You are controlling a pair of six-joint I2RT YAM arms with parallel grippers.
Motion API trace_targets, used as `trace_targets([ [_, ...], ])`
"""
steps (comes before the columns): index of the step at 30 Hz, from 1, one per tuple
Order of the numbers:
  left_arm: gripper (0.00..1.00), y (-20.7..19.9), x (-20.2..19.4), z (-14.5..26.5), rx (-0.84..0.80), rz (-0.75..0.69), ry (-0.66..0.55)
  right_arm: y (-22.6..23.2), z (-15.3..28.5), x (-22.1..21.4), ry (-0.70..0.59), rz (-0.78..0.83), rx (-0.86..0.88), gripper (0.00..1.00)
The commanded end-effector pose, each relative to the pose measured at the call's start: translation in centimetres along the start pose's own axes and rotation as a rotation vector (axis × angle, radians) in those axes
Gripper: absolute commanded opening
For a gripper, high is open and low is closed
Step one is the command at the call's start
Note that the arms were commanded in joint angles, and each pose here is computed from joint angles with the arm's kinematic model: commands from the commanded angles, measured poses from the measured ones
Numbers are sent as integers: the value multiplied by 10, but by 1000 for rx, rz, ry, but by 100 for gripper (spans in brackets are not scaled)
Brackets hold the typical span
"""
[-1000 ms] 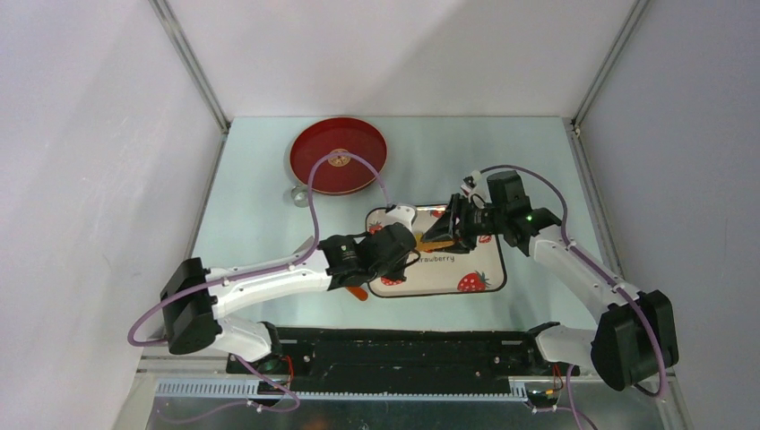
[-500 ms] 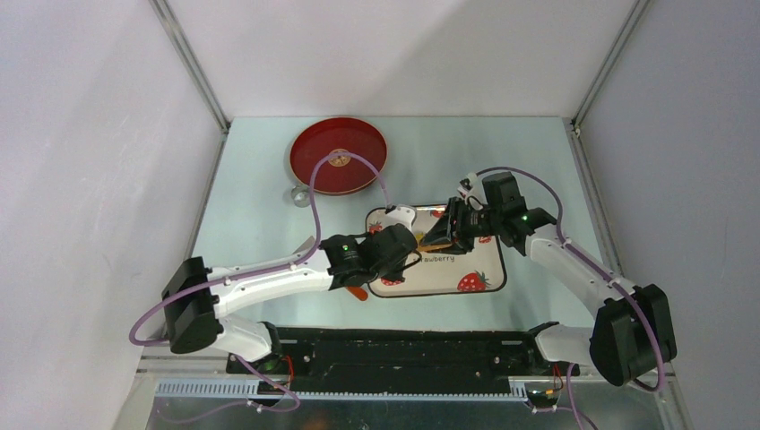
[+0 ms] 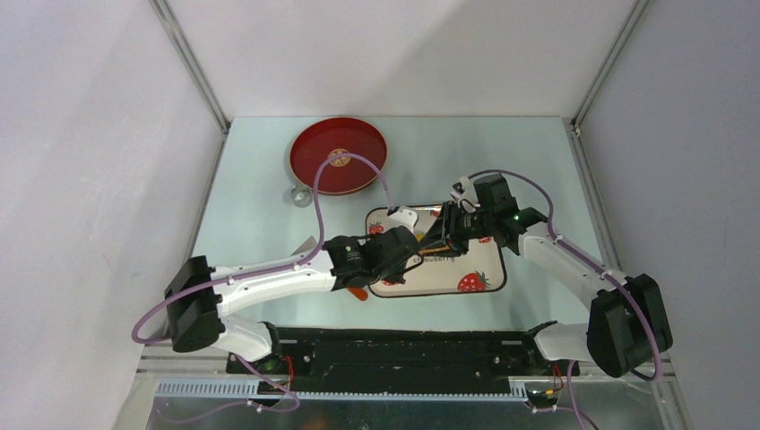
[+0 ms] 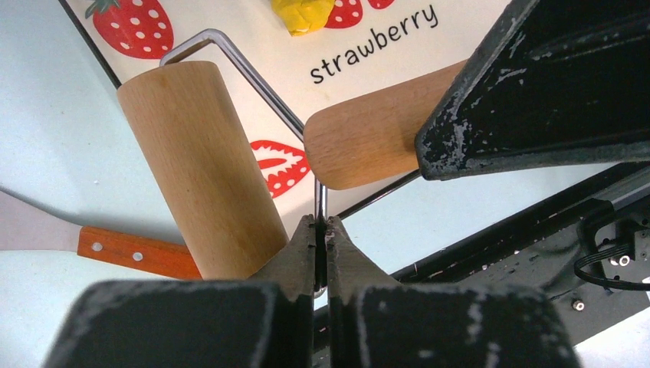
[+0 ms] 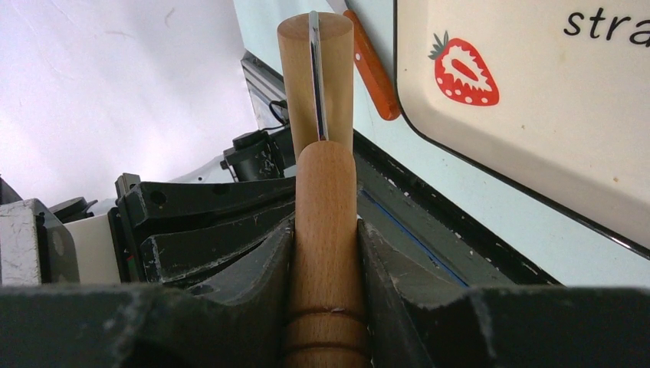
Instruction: Roll out the dumpling wrappers from the dough
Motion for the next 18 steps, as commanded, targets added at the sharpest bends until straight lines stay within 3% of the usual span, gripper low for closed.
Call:
trace_targets([
  [1,18,-19,19,11,-76,22,-84,7,1,1,0,57,37,0],
  [2,41,-20,19,12,-84,24,-80,7,1,0,1,63,37,0],
  [3,52,-21,20,13,-89,36,-80,6,1,0,2,70,30,0],
  [4,69,-23,22,17,-105,48,-83,6,2,-1,-1,78,26,0],
  [6,86,-26,28,22,-136,91,-85,3,4,-2,-7,91,0,0],
  [11,93,-23,50,33,-316,248,-55,-11,14,-6,-24,145,-109,0],
  [18,92,37,48,27,-474,480,-36,-26,48,-7,-95,242,-202,0],
])
Point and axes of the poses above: each gripper's point midway between its finger pads, its own z axis back along the fingers, its own y axis along the line the jaws close on, x = y × z, the point moved 10 cm from there along z, back along the fingers, and after that the axes turned 14 degrees about z, right-handed, at the moved point
